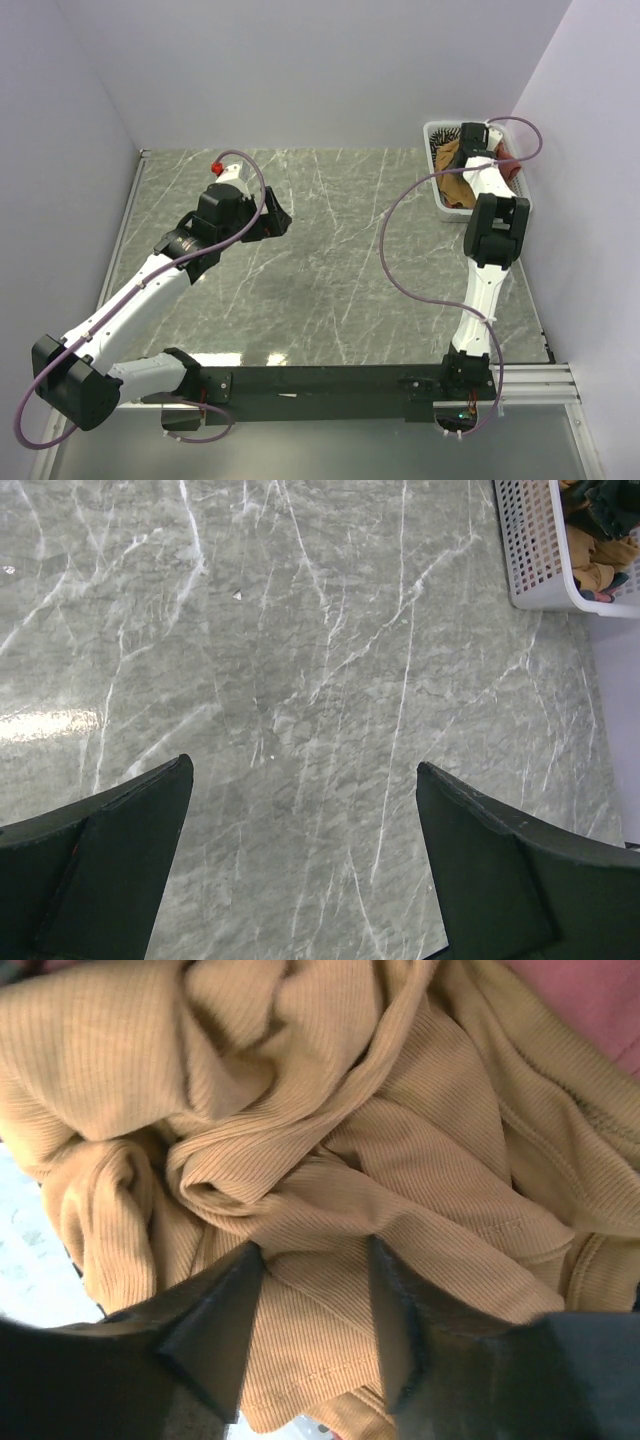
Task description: Fold and stack the tank tops
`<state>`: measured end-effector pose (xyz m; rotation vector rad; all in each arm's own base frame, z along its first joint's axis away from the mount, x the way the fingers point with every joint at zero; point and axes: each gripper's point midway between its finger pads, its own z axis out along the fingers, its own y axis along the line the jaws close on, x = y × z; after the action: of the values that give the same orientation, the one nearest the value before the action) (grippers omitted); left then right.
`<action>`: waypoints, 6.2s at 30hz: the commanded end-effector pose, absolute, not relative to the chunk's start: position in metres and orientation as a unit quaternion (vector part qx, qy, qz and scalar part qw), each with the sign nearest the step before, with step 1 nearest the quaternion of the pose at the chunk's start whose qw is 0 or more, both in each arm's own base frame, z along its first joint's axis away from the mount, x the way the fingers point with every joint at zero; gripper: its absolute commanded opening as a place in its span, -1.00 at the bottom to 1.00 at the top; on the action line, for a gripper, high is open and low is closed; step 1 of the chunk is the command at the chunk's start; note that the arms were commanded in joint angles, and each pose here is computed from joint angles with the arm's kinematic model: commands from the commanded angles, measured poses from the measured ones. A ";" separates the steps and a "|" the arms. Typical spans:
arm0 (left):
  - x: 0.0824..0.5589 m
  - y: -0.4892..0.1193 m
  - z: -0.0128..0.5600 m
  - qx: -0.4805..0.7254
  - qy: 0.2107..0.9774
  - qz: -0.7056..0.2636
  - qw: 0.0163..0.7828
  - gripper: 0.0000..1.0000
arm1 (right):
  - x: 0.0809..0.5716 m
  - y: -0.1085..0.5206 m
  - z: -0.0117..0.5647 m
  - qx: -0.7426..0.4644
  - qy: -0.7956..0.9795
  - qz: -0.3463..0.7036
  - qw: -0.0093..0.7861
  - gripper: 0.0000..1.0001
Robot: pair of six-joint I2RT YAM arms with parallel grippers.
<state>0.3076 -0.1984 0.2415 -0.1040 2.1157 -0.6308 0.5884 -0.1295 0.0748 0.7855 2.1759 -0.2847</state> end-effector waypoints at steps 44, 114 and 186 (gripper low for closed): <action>0.321 -0.173 0.285 -0.110 0.809 -0.271 0.511 0.93 | 0.371 0.166 0.570 0.065 0.613 0.245 0.749 -1.00; 0.231 -0.197 0.081 -0.177 0.928 -0.191 0.266 -0.99 | 0.390 0.090 0.052 0.210 0.902 0.086 0.368 0.21; 0.464 -0.102 0.559 -0.175 0.547 -0.372 0.729 -0.99 | 0.474 0.108 0.575 0.079 0.575 0.321 0.749 -1.00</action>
<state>0.4319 -0.0917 0.5240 -0.5351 1.3546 -0.7162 0.4539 0.0933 0.5301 0.2784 1.4206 0.5765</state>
